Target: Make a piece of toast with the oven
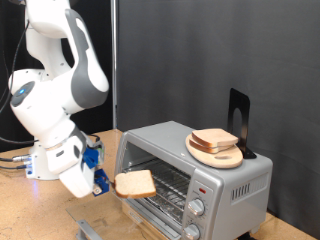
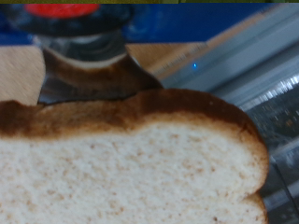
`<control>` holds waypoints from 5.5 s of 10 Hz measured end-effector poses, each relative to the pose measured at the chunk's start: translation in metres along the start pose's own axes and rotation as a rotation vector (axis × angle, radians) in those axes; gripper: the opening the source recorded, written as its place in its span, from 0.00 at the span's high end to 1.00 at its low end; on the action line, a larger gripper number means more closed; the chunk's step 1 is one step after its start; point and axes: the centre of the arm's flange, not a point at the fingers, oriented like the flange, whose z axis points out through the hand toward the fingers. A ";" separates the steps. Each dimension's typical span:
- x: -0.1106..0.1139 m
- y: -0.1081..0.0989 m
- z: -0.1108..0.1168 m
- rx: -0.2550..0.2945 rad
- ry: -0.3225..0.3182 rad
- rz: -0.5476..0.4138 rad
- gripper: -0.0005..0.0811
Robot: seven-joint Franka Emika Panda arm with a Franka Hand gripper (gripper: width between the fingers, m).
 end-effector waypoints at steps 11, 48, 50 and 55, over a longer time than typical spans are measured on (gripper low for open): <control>0.009 -0.057 0.018 -0.052 0.090 -0.084 0.55; 0.000 0.003 0.012 -0.249 -0.003 -0.369 0.55; 0.003 -0.003 0.014 -0.248 -0.007 -0.344 0.55; 0.019 -0.039 0.018 -0.236 -0.005 -0.330 0.55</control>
